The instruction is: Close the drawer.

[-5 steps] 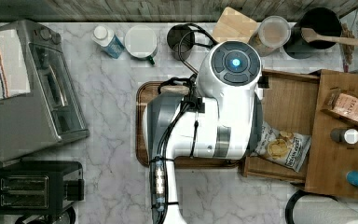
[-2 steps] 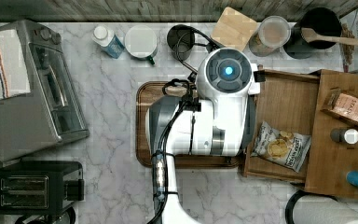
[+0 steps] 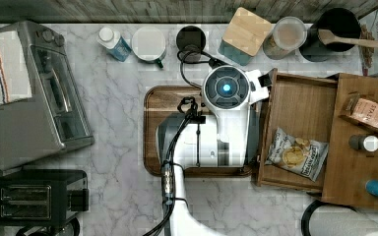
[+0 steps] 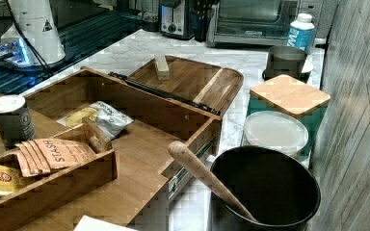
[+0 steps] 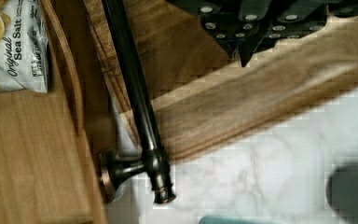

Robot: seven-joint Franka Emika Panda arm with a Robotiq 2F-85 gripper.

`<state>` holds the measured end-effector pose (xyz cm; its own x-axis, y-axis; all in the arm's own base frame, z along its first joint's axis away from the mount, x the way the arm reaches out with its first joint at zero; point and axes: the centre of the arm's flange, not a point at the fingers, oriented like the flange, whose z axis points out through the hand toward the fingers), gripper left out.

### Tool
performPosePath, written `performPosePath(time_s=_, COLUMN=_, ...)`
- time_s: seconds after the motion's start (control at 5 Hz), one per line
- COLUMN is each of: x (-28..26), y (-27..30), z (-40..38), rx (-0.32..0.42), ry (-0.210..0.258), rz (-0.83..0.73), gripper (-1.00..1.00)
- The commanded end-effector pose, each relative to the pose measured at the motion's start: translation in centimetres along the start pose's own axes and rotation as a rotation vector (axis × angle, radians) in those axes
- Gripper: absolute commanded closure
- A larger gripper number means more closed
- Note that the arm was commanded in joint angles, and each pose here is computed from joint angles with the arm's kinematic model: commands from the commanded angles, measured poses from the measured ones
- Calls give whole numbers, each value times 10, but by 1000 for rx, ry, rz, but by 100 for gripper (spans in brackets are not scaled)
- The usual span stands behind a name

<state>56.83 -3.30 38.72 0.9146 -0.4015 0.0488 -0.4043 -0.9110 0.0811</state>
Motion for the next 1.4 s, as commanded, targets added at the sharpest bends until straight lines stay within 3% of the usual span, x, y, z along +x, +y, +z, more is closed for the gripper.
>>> performPosePath(time_s=0.2, x=-12, y=-22, z=56, rx=-105, ry=26, rz=-290, gripper=100)
performPosePath(time_s=0.6, x=-6, y=-10, z=105, rx=-100, ry=76, rz=-307, gripper=100)
performPosePath(time_s=1.0, x=9, y=-2, z=109, rx=-111, ry=-13, rz=-268, gripper=100)
performPosePath(time_s=1.4, x=12, y=28, z=107, rx=-107, ry=-12, rz=-269, gripper=100)
